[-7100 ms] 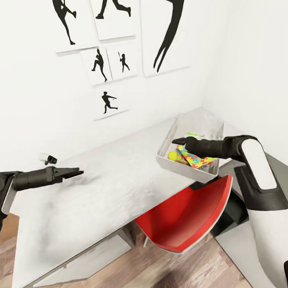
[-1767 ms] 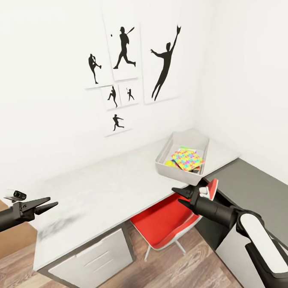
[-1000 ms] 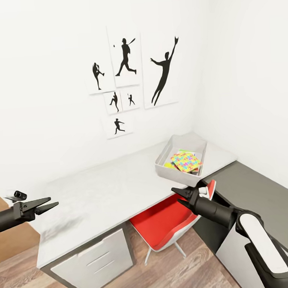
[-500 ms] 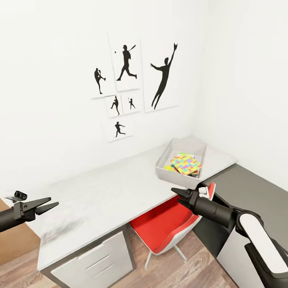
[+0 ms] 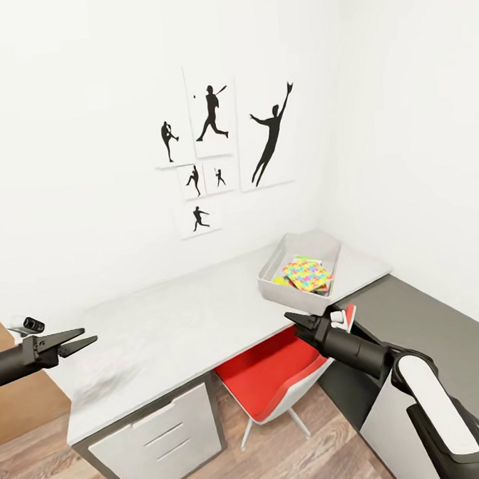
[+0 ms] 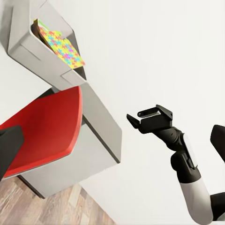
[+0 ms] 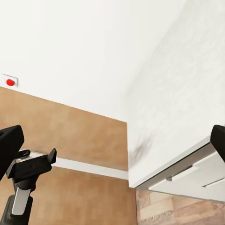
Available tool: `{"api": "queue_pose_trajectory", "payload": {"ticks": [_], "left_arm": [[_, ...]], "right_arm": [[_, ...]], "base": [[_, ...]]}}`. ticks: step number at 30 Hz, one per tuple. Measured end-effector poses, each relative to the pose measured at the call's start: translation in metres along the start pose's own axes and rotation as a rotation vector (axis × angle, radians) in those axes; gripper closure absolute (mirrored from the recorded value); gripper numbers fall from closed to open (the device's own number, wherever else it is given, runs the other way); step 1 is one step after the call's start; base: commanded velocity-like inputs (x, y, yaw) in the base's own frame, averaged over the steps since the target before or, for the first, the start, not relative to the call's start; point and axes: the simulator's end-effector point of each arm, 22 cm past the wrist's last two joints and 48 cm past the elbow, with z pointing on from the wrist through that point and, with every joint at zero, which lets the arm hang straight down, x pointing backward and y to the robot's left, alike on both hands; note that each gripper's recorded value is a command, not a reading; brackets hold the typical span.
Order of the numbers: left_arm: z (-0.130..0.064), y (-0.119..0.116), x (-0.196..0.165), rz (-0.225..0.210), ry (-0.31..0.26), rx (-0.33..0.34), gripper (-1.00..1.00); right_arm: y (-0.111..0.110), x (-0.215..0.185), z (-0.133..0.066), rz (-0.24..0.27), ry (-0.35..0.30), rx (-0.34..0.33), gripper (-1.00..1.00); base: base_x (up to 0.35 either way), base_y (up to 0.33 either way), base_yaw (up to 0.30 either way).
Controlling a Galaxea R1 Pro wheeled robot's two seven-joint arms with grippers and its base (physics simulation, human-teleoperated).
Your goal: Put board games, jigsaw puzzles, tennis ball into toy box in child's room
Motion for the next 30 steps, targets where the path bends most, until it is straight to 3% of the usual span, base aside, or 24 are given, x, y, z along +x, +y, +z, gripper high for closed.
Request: {"api": "queue_pose_trajectory", "payload": {"ticks": [30], "left_arm": [[-0.005,-0.024,-0.007,0.043,-0.015,0.020,-1.00]], "right_arm": [[0.018,-0.005,-0.007,-0.062,-0.016,0.002,-1.00]], "base": [[-0.035,0.000,0.000]]}}
